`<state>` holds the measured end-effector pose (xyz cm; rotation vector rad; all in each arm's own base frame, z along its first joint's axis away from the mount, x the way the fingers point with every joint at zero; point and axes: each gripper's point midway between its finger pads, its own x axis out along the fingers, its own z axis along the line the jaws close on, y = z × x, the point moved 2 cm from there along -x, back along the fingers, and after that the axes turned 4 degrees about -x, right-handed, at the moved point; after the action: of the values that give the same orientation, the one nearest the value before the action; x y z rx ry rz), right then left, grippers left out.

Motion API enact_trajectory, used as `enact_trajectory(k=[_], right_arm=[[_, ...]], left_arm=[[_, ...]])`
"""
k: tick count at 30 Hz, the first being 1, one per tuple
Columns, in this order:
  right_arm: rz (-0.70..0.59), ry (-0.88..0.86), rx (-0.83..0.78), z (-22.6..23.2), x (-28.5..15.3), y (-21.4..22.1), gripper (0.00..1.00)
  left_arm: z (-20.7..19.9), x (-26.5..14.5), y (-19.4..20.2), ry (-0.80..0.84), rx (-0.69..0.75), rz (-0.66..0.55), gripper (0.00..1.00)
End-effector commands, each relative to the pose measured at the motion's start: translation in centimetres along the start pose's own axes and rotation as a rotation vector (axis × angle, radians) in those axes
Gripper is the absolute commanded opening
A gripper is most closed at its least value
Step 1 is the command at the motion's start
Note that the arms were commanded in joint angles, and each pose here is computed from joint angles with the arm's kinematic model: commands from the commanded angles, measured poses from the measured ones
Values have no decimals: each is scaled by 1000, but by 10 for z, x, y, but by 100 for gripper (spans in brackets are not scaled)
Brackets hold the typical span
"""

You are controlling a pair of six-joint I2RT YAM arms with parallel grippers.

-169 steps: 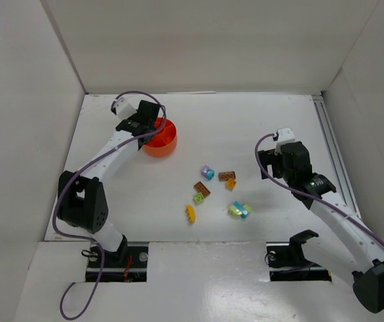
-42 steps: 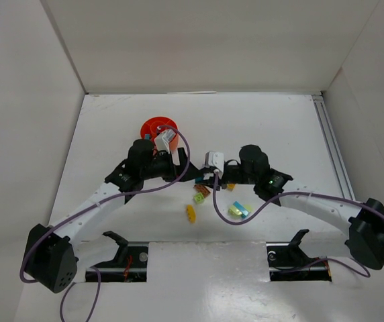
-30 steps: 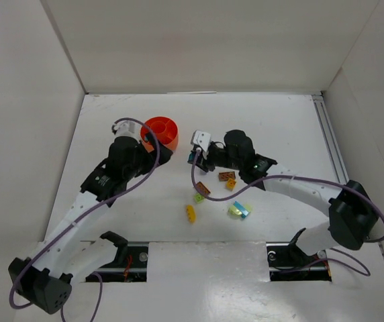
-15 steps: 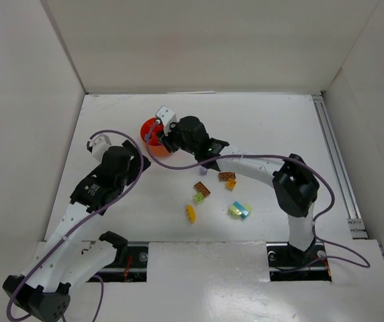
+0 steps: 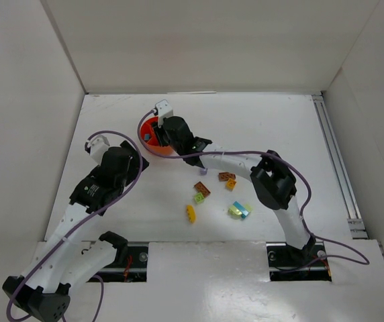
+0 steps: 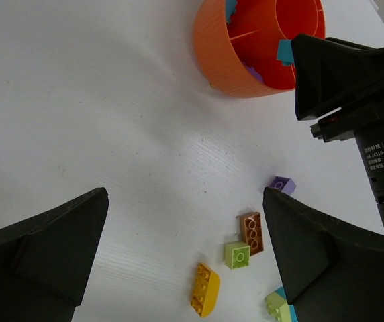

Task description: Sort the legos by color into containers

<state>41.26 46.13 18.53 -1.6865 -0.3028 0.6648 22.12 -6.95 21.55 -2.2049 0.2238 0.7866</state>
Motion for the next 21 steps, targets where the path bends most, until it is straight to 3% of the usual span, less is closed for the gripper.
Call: enact_trajectory(k=[1,21], right_arm=[[-39,53,45,-5,1,-21,14],[-55,53,60,-6,-1,-30,14]], left_arm=[[-3,-7,-11,16,-4,-37,99],[-3,-10,-14,22,0,-51,99]])
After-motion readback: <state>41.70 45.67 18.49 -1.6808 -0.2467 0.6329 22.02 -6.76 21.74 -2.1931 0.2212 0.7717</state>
